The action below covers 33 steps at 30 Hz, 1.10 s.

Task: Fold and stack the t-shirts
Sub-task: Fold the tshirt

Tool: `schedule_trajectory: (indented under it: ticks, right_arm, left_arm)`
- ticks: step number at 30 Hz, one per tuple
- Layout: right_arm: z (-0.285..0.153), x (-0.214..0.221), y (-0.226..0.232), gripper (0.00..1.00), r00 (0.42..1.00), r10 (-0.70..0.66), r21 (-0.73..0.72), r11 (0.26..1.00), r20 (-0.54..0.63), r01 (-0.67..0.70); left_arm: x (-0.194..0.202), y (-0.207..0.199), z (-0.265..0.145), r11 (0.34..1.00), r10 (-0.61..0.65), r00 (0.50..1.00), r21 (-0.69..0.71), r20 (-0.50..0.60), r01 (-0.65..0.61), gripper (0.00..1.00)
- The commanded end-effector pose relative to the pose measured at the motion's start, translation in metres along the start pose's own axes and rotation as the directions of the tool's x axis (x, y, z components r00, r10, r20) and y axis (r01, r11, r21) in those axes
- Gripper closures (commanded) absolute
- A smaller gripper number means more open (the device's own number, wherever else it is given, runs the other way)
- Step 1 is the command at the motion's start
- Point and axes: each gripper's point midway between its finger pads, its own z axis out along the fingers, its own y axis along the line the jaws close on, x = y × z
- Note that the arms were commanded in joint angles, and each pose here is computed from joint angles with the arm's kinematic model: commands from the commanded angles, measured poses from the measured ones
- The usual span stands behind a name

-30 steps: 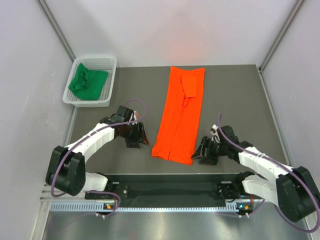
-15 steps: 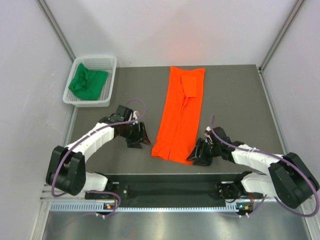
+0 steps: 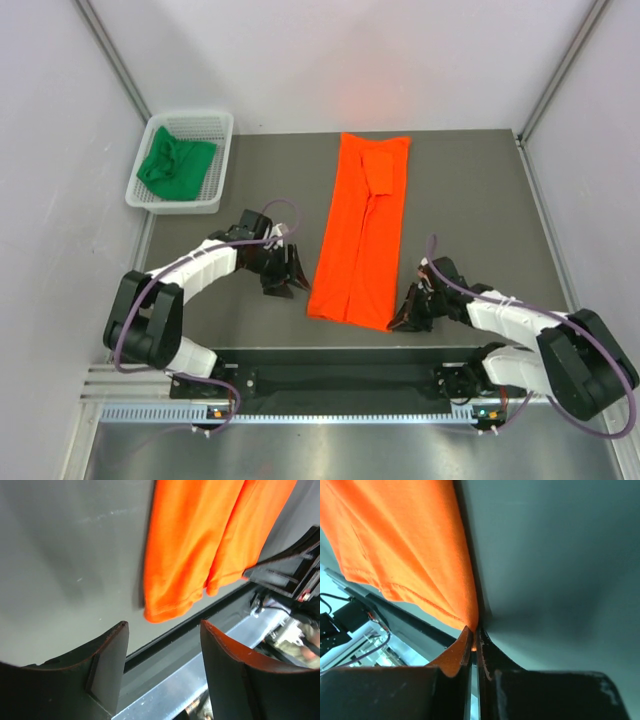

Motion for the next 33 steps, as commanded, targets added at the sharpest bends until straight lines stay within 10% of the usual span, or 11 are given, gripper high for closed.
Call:
schedule_trajectory:
  ticks: [1,20,24,26,33]
  right_arm:
    - [-0.010,0.005,-0.027,1.00,1.000,-0.011,0.077,0.997,0.001,0.011]
    - [-0.017,0.015,-0.048,1.00,1.000,-0.008,0.056,0.998,-0.007,0.008]
    - [-0.017,0.018,-0.052,1.00,1.000,-0.003,0.053,0.999,-0.008,0.004]
    - [-0.018,0.020,-0.053,1.00,1.000,-0.001,0.051,0.999,-0.005,0.001]
    - [-0.029,0.029,-0.056,1.00,1.000,-0.024,0.064,0.998,-0.017,0.025]
  left_arm:
    - [0.006,-0.010,0.010,0.995,0.009,0.999,0.101,-0.031,-0.006,0.36]
    - [0.045,-0.006,0.068,0.998,-0.023,0.984,0.049,-0.179,0.033,0.53]
    - [0.064,-0.001,0.077,0.998,-0.043,0.976,0.043,-0.216,0.053,0.68]
    - [0.072,0.000,0.079,0.998,-0.051,0.971,0.035,-0.234,0.061,0.99]
    - [0.098,-0.010,0.076,0.999,-0.020,0.966,0.043,-0.256,0.033,1.00]
